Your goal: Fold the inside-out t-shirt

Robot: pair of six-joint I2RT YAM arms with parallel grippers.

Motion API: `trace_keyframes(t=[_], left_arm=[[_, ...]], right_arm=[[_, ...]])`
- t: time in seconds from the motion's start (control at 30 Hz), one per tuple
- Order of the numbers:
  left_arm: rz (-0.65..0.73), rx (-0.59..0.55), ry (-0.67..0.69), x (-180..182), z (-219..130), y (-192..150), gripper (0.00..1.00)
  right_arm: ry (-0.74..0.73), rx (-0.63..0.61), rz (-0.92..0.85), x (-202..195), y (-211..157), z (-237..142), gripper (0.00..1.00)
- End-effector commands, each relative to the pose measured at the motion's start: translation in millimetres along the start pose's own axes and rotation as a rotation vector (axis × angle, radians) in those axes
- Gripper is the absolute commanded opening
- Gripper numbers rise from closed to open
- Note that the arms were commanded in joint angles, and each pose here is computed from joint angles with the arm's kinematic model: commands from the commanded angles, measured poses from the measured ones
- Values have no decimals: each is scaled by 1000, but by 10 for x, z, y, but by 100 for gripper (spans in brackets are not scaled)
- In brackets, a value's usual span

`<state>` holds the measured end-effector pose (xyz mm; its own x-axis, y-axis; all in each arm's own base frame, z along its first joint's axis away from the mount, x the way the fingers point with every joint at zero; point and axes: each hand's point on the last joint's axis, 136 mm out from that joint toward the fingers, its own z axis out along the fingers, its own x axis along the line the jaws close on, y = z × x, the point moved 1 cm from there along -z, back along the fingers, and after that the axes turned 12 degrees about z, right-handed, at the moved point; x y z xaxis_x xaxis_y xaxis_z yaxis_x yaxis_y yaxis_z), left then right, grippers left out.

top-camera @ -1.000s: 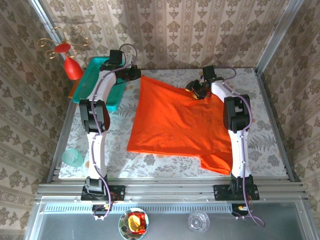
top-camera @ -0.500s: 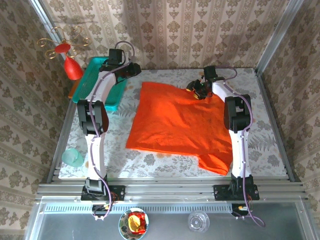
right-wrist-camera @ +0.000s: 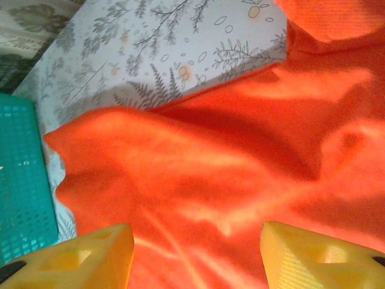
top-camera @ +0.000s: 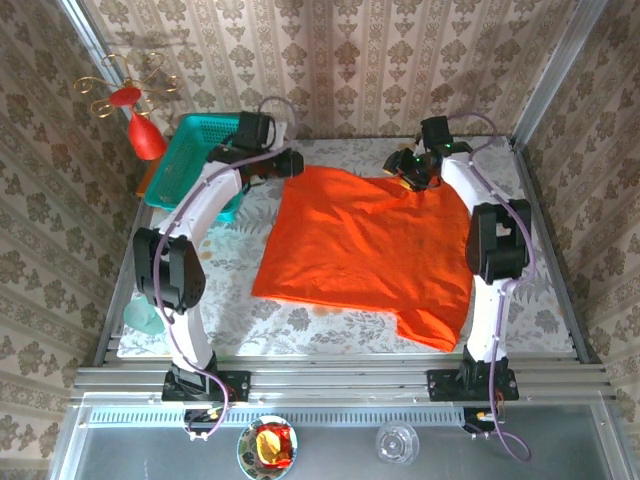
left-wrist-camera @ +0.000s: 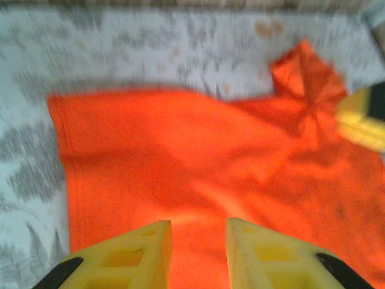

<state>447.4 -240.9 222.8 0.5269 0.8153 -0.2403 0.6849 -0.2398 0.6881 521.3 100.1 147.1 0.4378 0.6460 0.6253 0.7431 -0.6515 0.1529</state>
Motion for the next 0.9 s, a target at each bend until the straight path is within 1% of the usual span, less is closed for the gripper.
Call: trace_keyframes(t=[0.0, 0.1, 0.13, 0.17, 0.2, 0.33, 0.53, 0.73, 0.8, 0.87], left_arm=[[-8, 167, 20, 20, 136, -690, 27], [-17, 248, 32, -13, 219, -1196, 25], [-19, 276, 51, 30, 226, -1358, 25], [5, 303, 47, -63, 253, -1507, 24], [1, 328, 52, -63, 263, -1660, 24], [-62, 394, 36, -63, 267, -2158, 23], [-117, 458, 26, -159, 147, -2674, 22], [-147, 492, 36, -320, -59, -3053, 22], [-163, 493, 34, -356, -115, -3147, 23], [-175, 496, 29, -389, -162, -3227, 23]], right_arm=[[-94, -19, -40, -245, -152, -319, 59], [-150, -26, -44, -499, -298, -500, 60], [-166, -21, -42, -591, -351, -540, 60], [-173, -16, -39, -656, -397, -579, 60], [-185, -3, -35, -754, -465, -604, 60], [-227, 27, -6, -1089, -677, -673, 60], [-257, 36, 16, -1373, -925, -738, 60], [-285, 39, 40, -1553, -1077, -770, 60], [-272, 41, 43, -1548, -1096, -763, 60], [-216, 62, 44, -1458, -1112, -711, 58]])
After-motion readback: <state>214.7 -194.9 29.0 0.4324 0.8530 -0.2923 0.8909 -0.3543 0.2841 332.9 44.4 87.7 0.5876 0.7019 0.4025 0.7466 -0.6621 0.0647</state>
